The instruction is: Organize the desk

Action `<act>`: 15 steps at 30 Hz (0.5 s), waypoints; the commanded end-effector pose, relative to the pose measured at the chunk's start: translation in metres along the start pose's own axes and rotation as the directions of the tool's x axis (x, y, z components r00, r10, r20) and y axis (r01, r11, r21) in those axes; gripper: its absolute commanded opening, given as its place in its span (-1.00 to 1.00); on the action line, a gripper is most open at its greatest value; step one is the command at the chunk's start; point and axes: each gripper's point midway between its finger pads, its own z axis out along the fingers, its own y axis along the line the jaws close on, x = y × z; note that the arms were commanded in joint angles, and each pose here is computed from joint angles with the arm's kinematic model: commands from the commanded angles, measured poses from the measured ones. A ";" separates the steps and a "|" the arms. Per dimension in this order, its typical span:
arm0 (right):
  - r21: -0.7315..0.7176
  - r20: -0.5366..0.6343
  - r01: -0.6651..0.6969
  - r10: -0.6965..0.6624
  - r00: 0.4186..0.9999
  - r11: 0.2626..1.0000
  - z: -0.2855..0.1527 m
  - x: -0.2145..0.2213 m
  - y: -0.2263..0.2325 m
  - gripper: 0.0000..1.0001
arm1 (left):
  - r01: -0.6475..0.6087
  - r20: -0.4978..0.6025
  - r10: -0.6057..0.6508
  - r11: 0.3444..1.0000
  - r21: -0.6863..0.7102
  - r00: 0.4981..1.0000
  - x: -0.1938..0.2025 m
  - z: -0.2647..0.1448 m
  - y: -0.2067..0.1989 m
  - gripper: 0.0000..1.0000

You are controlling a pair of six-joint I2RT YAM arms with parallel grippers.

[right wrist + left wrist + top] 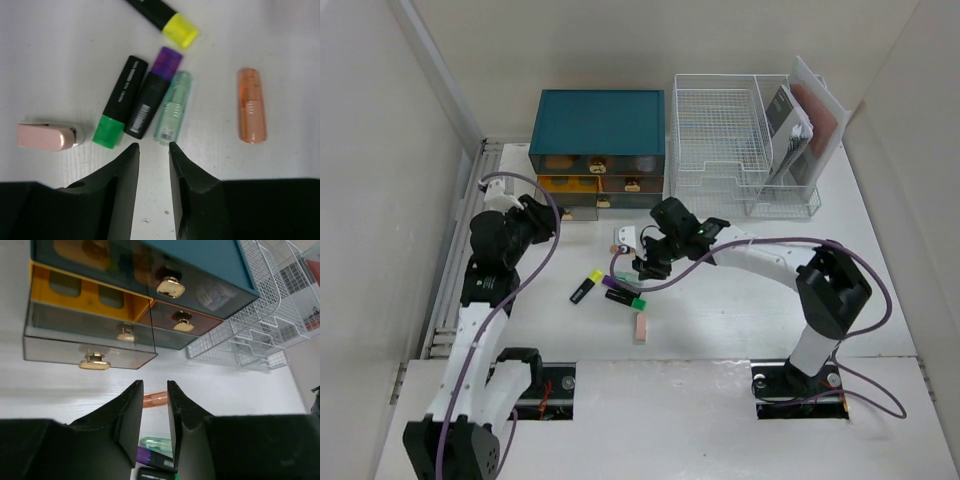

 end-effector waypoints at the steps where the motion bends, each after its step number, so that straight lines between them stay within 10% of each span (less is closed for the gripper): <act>1: -0.046 -0.016 0.108 -0.109 0.994 0.993 0.000 -0.010 0.007 -0.27 | -0.187 0.082 0.193 0.979 -0.077 0.978 -0.024 -0.021 -0.001 -0.55; 6: -0.258 0.034 0.474 -0.482 0.875 0.842 -0.017 0.014 0.046 0.11 | -0.217 0.251 0.238 0.970 -0.106 0.938 -0.047 -0.059 -0.009 -0.26; 15: -0.291 0.103 0.755 -0.765 0.636 0.588 -0.012 0.016 0.072 0.14 | -0.221 0.255 0.238 0.971 -0.096 0.937 -0.046 -0.062 -0.012 -0.06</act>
